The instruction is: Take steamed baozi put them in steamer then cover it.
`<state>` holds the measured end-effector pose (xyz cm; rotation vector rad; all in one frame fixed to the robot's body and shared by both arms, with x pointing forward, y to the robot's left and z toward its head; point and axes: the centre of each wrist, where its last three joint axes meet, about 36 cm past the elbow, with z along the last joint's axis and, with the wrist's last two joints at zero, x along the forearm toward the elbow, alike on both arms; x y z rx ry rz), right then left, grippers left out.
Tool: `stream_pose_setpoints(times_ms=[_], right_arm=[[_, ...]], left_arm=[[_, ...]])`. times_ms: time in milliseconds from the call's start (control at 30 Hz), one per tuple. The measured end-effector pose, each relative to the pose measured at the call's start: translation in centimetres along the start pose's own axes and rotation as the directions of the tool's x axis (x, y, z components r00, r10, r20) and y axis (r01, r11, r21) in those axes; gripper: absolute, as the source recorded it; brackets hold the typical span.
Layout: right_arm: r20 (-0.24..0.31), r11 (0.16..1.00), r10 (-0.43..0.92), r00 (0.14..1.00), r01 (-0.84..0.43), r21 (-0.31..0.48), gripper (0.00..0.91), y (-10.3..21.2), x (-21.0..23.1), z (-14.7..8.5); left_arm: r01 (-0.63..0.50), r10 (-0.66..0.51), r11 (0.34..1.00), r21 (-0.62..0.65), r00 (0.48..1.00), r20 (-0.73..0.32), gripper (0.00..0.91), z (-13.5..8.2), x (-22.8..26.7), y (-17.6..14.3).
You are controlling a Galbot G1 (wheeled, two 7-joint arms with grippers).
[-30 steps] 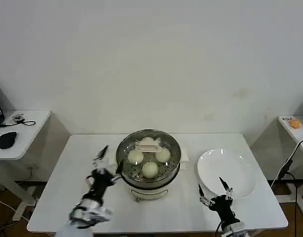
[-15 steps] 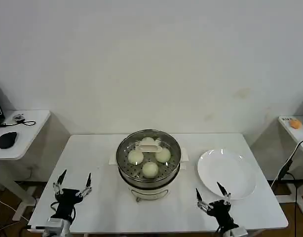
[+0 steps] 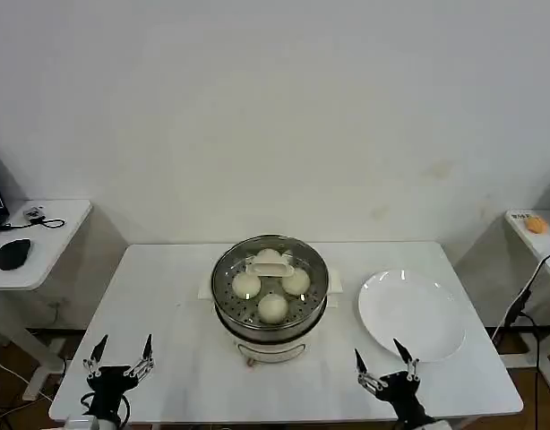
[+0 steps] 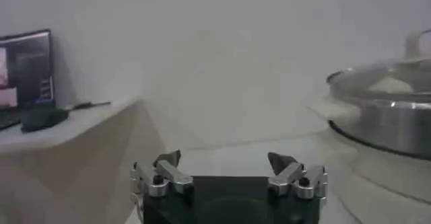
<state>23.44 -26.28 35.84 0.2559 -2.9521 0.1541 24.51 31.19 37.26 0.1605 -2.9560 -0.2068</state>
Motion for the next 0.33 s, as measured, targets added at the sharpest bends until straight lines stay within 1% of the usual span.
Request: stream_pose_setpoints(times_ms=[333], right_arm=[[-0.013, 1.000, -0.020, 1.000, 0.019, -0.017, 0.907, 0.47, 0.11, 0.07]], left_arm=[[-0.020, 0.021, 1.000, 0.014, 0.999, -0.047, 0.907, 0.70, 1.03, -0.06]])
